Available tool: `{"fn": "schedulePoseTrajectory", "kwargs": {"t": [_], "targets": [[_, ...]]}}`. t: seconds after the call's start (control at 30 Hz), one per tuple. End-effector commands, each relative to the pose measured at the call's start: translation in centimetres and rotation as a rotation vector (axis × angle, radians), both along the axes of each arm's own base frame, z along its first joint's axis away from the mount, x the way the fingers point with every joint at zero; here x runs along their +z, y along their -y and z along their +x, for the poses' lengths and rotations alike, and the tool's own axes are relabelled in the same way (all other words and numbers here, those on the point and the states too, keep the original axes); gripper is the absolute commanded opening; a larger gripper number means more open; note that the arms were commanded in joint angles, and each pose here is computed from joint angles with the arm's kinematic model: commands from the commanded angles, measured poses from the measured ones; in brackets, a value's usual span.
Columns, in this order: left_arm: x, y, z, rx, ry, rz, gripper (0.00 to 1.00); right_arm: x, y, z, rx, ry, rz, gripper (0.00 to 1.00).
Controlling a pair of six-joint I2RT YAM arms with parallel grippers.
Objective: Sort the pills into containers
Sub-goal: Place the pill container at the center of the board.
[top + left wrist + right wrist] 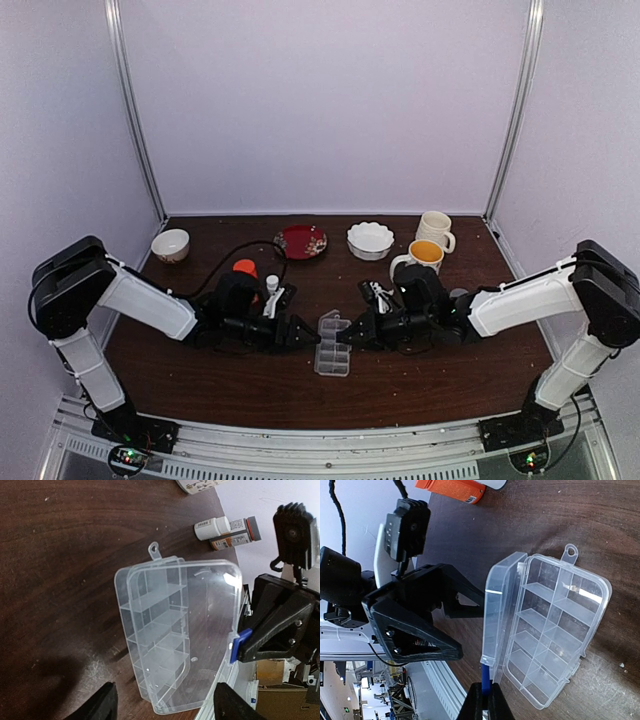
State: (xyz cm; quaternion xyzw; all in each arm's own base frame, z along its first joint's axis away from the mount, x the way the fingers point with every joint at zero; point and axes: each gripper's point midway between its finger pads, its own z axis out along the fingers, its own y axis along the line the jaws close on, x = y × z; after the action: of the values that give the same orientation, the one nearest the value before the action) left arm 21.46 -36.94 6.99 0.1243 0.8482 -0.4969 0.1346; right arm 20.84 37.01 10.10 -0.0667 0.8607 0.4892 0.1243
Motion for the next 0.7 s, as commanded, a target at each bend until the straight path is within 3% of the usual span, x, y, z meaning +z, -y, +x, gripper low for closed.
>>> {"fn": "schedulePoseTrajectory", "kwargs": {"t": [0.0,0.13,0.27,0.43,0.67], "targets": [[0.3,1.2,0.4,-0.026,0.014,-0.047,0.66,1.1,-1.2,0.6,0.018,0.008,0.047,0.00],[0.2,1.7,0.3,-0.049,0.002,-0.071,0.52,1.6,-1.8,0.8,0.026,0.015,0.083,0.03],[0.7,2.1,0.2,-0.067,0.009,-0.096,0.50,1.9,-2.5,1.0,0.033,0.012,0.118,0.10],[1.4,2.0,0.0,-0.063,0.012,-0.141,0.64,1.7,-3.4,0.9,0.051,0.001,0.142,0.21],[1.5,1.4,-0.1,-0.039,0.017,-0.137,0.68,1.4,-4.1,0.9,0.058,-0.016,0.167,0.32]]}}
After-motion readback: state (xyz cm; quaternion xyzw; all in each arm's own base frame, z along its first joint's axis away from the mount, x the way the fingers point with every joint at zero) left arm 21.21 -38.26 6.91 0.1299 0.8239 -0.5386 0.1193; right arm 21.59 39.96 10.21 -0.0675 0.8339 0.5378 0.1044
